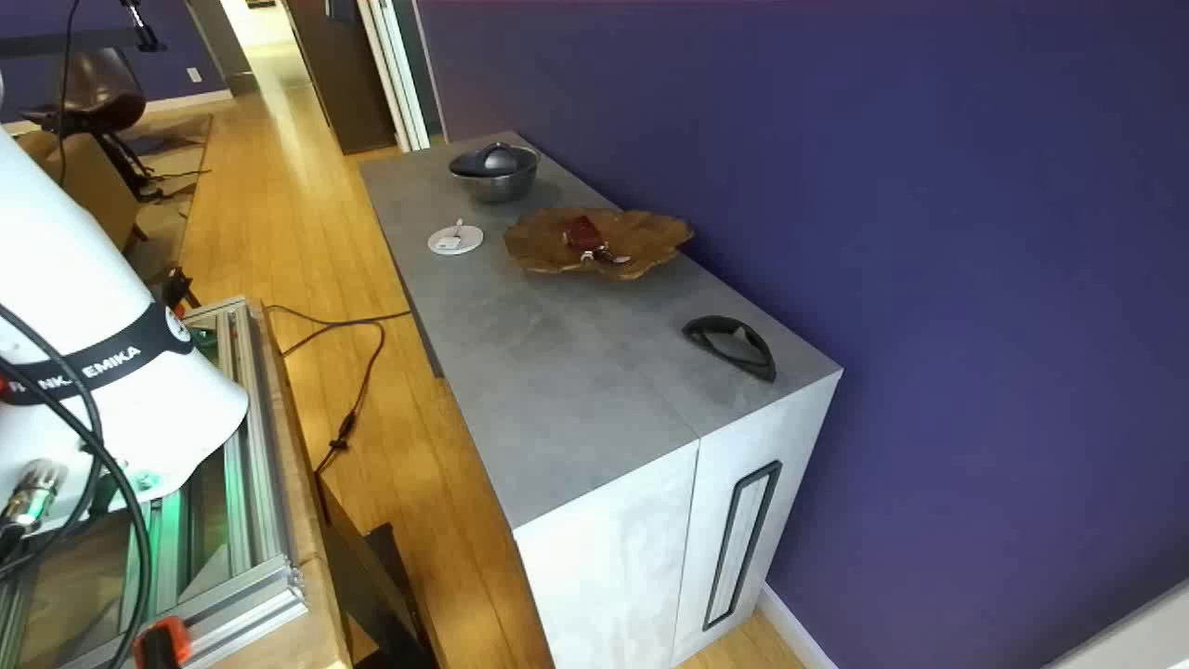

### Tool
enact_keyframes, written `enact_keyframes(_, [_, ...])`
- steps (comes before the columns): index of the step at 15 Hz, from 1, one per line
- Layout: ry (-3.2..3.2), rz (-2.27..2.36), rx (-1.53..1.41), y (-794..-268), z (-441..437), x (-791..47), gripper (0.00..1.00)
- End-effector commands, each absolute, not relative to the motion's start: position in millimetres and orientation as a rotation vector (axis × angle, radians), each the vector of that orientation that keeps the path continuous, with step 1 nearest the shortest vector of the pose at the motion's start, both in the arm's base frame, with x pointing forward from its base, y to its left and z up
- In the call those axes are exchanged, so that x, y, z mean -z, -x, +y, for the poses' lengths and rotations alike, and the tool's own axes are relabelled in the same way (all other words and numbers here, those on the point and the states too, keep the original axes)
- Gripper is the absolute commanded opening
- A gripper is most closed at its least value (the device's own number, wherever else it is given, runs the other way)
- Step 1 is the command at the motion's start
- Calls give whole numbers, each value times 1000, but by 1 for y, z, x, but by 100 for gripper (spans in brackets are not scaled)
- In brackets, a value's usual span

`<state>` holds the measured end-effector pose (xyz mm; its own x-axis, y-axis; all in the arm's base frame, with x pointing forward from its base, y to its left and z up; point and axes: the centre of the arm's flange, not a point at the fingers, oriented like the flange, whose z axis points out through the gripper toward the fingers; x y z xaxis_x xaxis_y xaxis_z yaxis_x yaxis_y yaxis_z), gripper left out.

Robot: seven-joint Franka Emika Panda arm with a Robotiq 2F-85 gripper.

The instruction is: Pick up the shades and move them to the left side of the table

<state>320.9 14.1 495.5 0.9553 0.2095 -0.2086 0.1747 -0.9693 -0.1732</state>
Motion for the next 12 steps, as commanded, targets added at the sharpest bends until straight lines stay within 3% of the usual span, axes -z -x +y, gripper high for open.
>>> enact_keyframes(1, [2954, -292, -340, -321, 14, -496, 100])
enact_keyframes(7, [2947, -264, -336, -327, 14, -490, 100])
enact_keyframes(12, [2981, 149, -296, -395, 5, -389, 100])
